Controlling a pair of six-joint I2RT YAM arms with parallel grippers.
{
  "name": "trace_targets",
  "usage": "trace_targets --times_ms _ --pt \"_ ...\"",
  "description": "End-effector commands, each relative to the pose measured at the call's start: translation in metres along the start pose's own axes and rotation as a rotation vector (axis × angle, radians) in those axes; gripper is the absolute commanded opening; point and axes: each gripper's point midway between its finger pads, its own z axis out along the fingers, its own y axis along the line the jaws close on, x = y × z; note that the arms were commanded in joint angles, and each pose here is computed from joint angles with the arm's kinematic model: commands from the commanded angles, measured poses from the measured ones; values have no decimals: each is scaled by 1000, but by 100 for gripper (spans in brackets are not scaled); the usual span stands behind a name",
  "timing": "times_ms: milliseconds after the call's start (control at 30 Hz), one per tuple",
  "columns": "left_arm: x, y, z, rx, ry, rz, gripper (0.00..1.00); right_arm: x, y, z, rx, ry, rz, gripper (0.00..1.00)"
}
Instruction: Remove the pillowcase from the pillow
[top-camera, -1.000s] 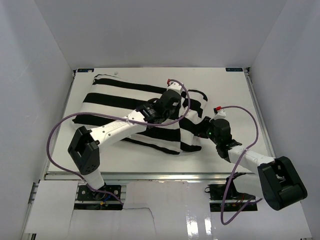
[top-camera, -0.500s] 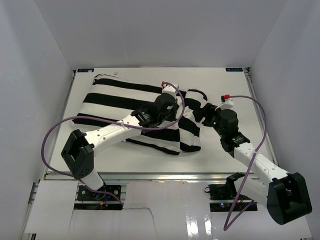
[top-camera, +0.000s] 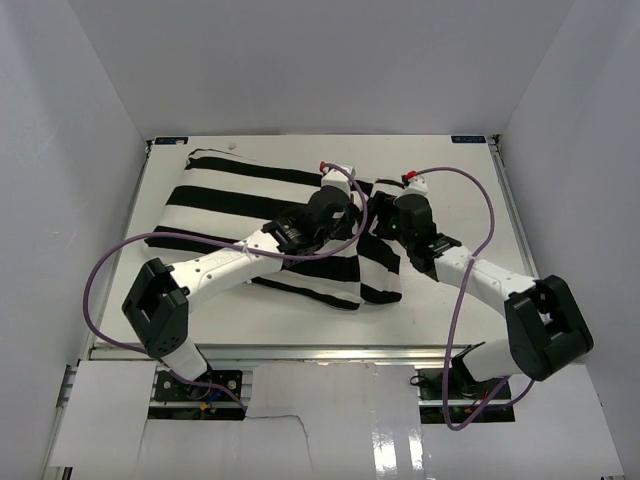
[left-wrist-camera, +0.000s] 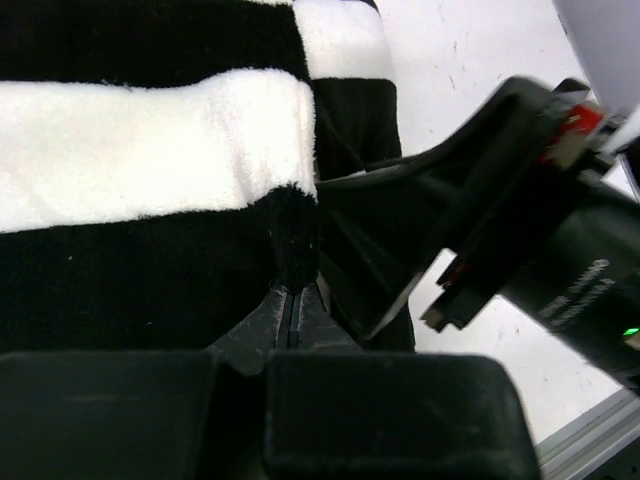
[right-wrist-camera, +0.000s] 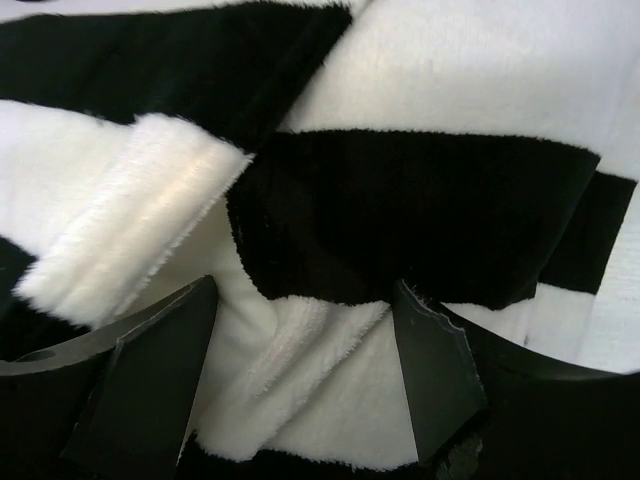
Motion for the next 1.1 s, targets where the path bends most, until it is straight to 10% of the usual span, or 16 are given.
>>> trace_targets --times_ms 0,400,900,1067 --pt "-25 4 -14 -13 -82 -45 0 1 -13 6 115 -6 -8 76" --pt "-17 83 -4 -175 -79 -134 0 7 -92 -40 392 -98 -84 8" --pt "-17 88 4 -79 -35 -118 0 47 -119 -50 281 -32 -1 8" --pt "-33 3 -18 274 32 3 54 41 -89 -47 105 -75 3 8"
